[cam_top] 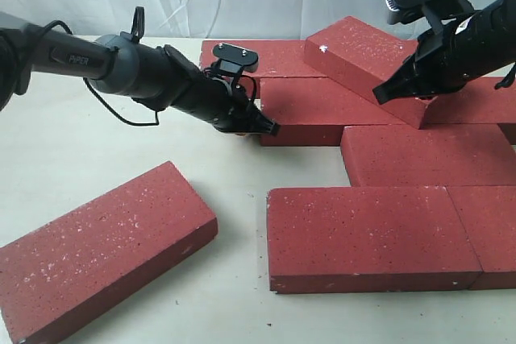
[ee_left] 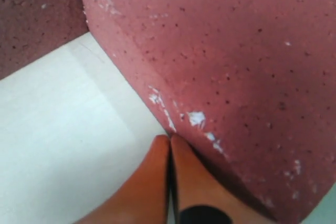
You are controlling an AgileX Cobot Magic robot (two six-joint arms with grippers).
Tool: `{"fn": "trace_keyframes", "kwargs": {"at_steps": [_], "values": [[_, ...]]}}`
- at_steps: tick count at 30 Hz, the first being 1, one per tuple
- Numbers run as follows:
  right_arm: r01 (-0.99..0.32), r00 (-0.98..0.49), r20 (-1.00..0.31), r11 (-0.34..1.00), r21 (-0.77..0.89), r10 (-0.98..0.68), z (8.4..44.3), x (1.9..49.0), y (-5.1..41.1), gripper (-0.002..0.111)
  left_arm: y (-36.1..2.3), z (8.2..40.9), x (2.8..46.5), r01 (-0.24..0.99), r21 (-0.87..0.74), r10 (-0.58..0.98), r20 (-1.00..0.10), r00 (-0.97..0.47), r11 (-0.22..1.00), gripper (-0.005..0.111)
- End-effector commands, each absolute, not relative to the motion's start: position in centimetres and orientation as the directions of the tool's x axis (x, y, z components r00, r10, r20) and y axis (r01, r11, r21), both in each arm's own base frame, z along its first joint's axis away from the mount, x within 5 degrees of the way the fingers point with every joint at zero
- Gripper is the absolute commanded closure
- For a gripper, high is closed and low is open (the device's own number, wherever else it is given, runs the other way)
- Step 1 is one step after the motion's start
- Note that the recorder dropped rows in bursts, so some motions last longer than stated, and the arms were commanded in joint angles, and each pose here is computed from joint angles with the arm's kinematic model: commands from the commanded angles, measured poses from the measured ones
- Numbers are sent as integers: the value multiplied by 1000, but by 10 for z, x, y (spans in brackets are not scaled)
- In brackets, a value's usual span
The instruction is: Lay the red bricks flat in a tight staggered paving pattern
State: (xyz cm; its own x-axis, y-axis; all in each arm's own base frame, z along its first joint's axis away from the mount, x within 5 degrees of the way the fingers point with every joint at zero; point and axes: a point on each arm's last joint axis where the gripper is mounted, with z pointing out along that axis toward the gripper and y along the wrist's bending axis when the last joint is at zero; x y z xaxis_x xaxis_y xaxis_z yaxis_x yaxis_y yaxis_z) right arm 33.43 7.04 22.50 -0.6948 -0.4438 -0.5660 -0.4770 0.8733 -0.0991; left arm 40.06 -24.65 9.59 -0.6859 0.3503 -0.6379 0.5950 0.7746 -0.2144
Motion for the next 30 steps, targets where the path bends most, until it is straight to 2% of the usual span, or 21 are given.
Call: {"fn": "trace_keyframes", "kwargs": {"at_steps": [1,6,13,14,18,21,26,28,30], "values": [[-468,-691,-578,878,-102,-435,227,334,68,109,-235,105,411,562,-224,314,-640,-701,797,107],[-464,-691,-582,881,-98,-429,226,334,68,109,-205,131,419,562,-204,336,-623,-706,802,107],[-448,-715,-589,894,-26,-376,223,334,77,109,-172,186,398,621,-176,436,-570,-697,763,107],[-464,-707,-591,885,-26,-388,223,333,82,109,-166,191,393,614,-164,438,-564,-700,772,107],[-684,-561,-624,729,-21,-545,225,314,141,109,-131,196,336,546,-144,403,-527,-748,826,107],[-764,-490,-628,645,-24,-604,221,303,170,109,-116,198,303,460,-144,312,-557,-770,876,107],[-852,-427,-597,523,13,-680,210,290,217,109,-103,245,254,407,-202,236,-561,-794,891,107],[-870,-425,-570,492,42,-703,204,291,226,109,-87,259,241,315,-127,214,-498,-840,941,107],[-867,-458,-543,489,97,-704,201,294,231,109,-63,264,227,207,69,218,-312,-925,976,107]]}}
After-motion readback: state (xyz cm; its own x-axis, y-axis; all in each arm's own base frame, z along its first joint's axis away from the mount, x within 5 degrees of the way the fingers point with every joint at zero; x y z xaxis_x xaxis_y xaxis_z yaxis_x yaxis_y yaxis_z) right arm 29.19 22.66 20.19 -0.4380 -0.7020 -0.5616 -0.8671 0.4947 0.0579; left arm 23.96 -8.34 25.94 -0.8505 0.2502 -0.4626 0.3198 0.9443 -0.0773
